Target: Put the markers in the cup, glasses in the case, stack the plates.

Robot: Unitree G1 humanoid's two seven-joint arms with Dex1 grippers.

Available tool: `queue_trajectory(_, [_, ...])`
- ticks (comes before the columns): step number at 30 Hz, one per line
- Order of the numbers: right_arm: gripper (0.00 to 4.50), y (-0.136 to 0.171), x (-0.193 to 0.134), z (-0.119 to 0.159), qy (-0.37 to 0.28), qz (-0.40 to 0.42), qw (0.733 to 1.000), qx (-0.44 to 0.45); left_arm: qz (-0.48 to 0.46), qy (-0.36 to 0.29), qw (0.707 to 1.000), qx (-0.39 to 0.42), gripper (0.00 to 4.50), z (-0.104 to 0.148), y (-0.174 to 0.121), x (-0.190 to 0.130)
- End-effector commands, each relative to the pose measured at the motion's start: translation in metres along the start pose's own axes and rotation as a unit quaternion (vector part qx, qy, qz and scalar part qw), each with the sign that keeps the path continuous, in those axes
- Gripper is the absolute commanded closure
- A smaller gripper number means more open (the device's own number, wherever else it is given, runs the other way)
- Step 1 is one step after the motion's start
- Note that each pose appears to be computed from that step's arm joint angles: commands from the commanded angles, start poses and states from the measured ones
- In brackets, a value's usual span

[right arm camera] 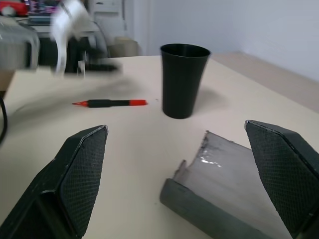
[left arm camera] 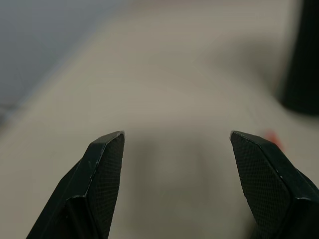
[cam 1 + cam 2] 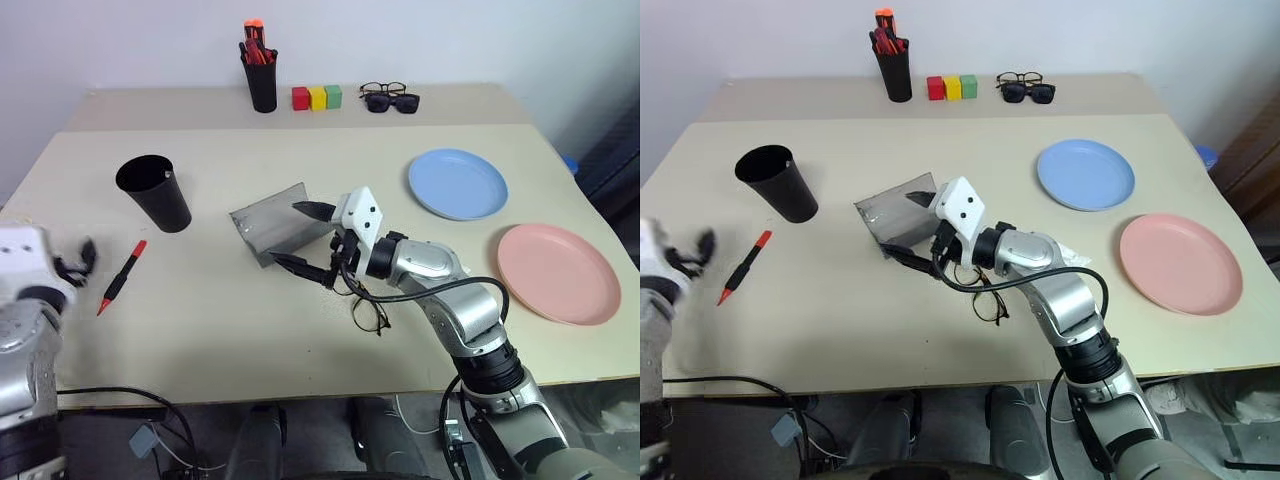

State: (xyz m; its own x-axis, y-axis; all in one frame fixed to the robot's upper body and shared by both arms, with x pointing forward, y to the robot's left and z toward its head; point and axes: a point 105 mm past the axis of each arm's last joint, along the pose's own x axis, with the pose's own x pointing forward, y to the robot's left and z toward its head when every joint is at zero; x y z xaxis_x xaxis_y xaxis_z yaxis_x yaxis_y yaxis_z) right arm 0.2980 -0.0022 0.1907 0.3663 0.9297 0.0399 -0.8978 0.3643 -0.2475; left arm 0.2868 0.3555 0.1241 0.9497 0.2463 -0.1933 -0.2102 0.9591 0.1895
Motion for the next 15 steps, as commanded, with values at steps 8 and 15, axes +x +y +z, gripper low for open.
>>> queue_trajectory(8, [0.00, 0.006, 0.004, 0.014, -0.022, 0.016, 0.999, -0.020, -0.056, 0.106, 0.992, 0.033, 1.96, -0.010, -0.026, 0.013])
queue_trajectory(15, [0.00, 0.005, 0.001, 0.013, -0.018, 0.004, 1.000, -0.019, 0.017, 0.091, 0.995, 0.041, 4.48, -0.001, 0.001, 0.022])
